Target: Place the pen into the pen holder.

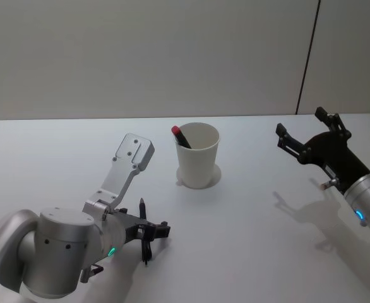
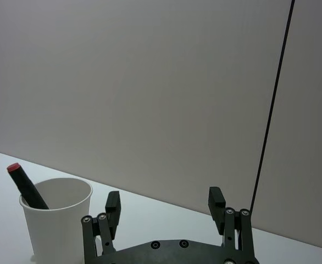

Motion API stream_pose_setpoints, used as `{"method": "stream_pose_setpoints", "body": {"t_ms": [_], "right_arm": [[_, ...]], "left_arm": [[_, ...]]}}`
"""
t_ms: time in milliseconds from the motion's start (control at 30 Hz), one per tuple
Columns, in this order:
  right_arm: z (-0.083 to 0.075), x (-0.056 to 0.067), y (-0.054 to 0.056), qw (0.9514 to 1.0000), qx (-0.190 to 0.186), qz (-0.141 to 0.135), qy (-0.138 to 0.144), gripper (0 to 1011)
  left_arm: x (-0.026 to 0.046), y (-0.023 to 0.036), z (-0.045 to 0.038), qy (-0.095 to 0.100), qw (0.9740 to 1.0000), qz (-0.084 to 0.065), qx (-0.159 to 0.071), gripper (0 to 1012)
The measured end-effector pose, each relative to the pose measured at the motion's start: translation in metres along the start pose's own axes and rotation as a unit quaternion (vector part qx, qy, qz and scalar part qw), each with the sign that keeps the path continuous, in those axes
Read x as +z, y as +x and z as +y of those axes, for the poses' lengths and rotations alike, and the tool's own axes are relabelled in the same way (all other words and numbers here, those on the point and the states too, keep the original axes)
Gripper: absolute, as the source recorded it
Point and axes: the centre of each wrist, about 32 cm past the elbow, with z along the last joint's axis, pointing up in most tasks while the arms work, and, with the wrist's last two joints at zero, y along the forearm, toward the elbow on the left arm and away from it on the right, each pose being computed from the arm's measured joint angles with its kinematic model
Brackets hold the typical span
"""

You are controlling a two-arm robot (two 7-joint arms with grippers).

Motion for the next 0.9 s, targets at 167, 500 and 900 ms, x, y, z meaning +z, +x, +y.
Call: {"method": "stream_pose_setpoints", "body": {"t_ms": [167, 500, 900], "right_arm": [[0.0000, 0.0000, 0.0000, 1.0000, 0.000, 0.000, 0.000, 1002], [0.0000, 0.0000, 0.0000, 1.0000, 0.000, 0.000, 0.000, 1002], [0.0000, 0.0000, 0.0000, 1.0000, 0.000, 0.000, 0.000, 1002]], "left_arm": [[-0.0001, 0.0001, -0.0009, 0.000, 1.0000, 0.002, -0.002, 1001], [0.0000, 0.0002, -0.0014, 0.000, 1.0000, 0.006, -0.004, 1001], [-0.0001, 0.0005, -0.0013, 0.004, 0.9999, 0.009, -0.007, 1001]]}}
